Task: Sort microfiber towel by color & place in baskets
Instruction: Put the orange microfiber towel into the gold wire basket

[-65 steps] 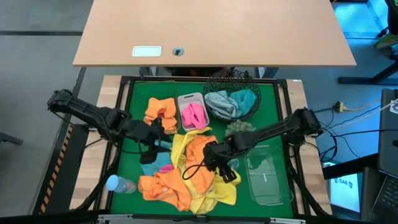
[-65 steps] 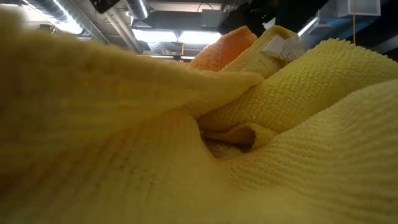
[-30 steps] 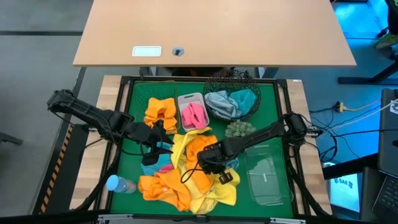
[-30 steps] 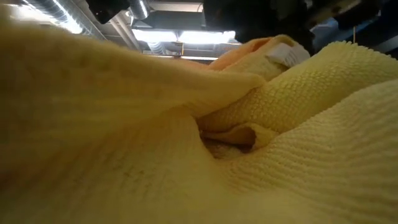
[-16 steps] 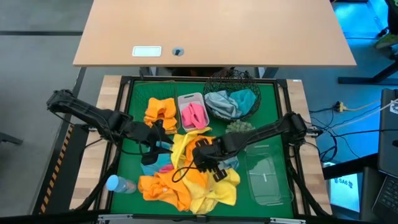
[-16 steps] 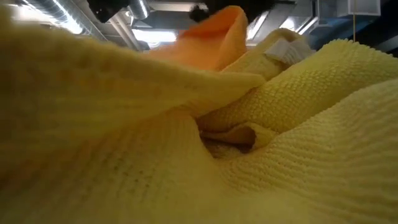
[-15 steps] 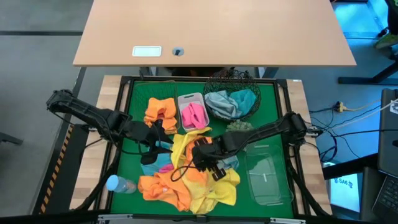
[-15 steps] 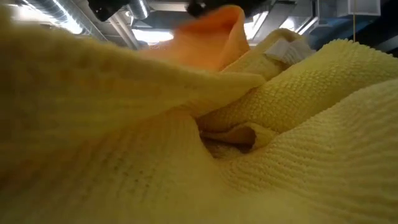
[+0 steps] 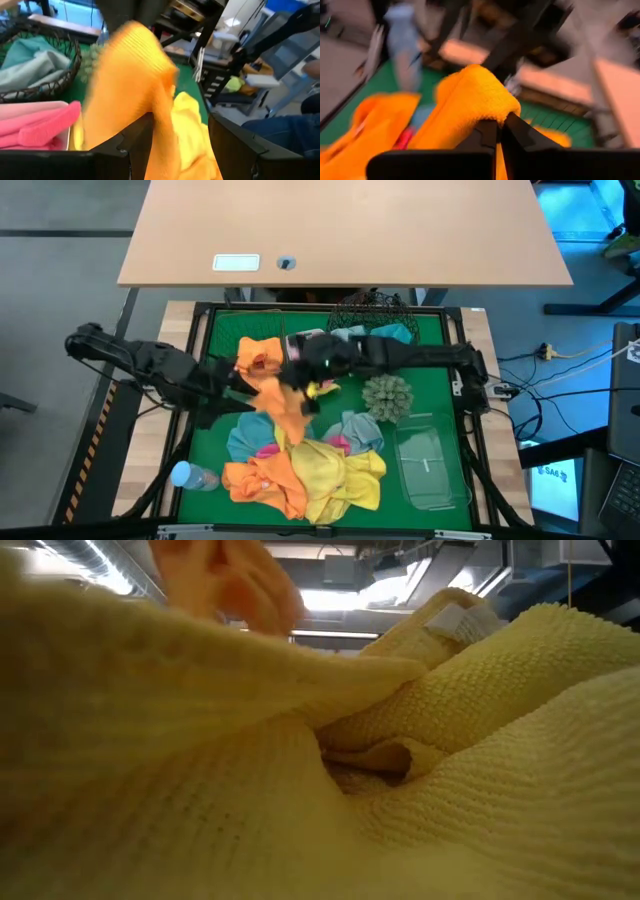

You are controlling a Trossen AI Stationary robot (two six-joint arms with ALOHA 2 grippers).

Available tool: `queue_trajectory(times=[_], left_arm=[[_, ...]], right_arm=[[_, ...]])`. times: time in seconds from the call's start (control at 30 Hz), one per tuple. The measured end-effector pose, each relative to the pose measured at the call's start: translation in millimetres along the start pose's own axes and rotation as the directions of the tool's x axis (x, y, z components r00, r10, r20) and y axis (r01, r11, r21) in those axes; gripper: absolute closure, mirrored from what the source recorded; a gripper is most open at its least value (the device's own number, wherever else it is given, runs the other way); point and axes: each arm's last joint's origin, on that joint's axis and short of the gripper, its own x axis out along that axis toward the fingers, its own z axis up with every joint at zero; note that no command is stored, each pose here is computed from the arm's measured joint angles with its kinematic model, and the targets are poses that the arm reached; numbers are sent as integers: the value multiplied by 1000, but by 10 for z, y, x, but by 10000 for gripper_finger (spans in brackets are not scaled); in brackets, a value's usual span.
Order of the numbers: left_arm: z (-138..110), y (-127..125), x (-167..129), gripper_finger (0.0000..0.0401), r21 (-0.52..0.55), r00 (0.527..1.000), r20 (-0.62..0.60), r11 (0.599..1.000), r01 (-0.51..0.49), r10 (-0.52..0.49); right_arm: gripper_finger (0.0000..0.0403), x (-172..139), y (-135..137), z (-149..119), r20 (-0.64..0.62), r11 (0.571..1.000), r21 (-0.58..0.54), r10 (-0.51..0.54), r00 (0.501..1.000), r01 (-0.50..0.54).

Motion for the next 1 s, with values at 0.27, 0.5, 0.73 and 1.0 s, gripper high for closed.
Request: queue_trajectory(times=[0.27, 0.5, 0.73, 1.0], left_arm=[[46, 21, -258, 218, -11, 996, 81, 999, 34, -33], [53, 26, -310, 218, -13, 994, 97, 999, 41, -40], [47, 26, -296, 218, -6, 995, 89, 999, 37, -36], [43, 27, -295, 218, -5, 996, 84, 999, 35, -34]], right_arm=[[398, -11, -625, 44, 230, 985, 31, -170, 958, 167], [394, 89, -1048, -90, 305, 959, 68, -282, 910, 275], [395, 456, -1290, -492, 193, 953, 88, -303, 933, 292], [379, 941, -1280, -924, 68, 959, 94, -274, 959, 267]])
